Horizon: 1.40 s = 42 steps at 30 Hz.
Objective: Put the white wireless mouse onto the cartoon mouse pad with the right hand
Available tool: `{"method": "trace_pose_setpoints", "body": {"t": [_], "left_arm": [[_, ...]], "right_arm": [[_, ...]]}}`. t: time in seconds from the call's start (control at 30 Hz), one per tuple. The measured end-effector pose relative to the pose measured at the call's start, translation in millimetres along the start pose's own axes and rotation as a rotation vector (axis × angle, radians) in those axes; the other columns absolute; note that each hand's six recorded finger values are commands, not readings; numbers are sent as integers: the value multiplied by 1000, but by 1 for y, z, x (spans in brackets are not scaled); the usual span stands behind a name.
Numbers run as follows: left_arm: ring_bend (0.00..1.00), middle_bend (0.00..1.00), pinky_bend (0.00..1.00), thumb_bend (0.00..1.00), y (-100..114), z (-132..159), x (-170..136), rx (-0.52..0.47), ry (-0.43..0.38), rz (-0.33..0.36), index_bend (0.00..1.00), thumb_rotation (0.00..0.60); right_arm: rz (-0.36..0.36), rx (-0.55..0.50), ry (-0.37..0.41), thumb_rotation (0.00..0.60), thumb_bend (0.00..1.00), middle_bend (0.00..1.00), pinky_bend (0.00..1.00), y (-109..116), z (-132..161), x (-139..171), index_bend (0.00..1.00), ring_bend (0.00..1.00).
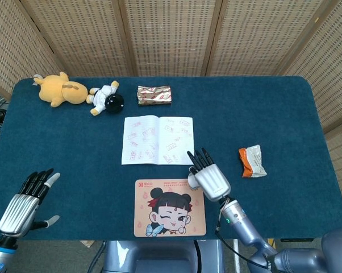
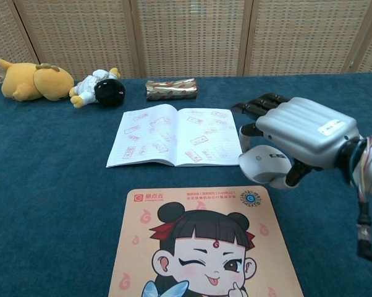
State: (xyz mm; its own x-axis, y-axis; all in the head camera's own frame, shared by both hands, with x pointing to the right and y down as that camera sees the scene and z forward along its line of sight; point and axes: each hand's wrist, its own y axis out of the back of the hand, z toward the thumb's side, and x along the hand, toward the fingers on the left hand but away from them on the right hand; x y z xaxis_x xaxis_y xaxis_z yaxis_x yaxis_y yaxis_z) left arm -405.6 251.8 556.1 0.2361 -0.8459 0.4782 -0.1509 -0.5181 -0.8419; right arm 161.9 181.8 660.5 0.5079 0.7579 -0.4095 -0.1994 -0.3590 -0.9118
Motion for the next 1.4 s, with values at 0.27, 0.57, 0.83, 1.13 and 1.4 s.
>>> {"method": "trace_pose_setpoints", "body": {"t": [0.27, 0.57, 0.83, 1.13, 1.4], "left_arm": [[0, 0, 0, 62, 6, 0, -2, -7, -4, 20, 0, 600], [0, 0, 0, 61, 11, -1, -3, -15, -3, 30, 0, 600], [0, 0, 0, 60, 14, -1, -5, -26, -6, 36, 0, 600], [0, 0, 0, 60, 15, -3, -4, -33, -3, 36, 0, 600], [0, 0, 0, 60, 14, -3, -4, -30, -1, 30, 0, 600]], "right_arm": [[-46, -43, 136, 600, 260, 57, 0, 1, 28, 23, 525, 0], [-41, -68, 185, 600, 260, 57, 0, -12, 44, 32, 525, 0], [-67, -71, 221, 600, 260, 57, 0, -12, 60, 24, 527, 0], [-105, -56, 256, 600, 260, 57, 0, -17, 71, 11, 528, 0], [-172, -46, 276, 600, 260, 57, 0, -22, 73, -2, 527, 0]]}}
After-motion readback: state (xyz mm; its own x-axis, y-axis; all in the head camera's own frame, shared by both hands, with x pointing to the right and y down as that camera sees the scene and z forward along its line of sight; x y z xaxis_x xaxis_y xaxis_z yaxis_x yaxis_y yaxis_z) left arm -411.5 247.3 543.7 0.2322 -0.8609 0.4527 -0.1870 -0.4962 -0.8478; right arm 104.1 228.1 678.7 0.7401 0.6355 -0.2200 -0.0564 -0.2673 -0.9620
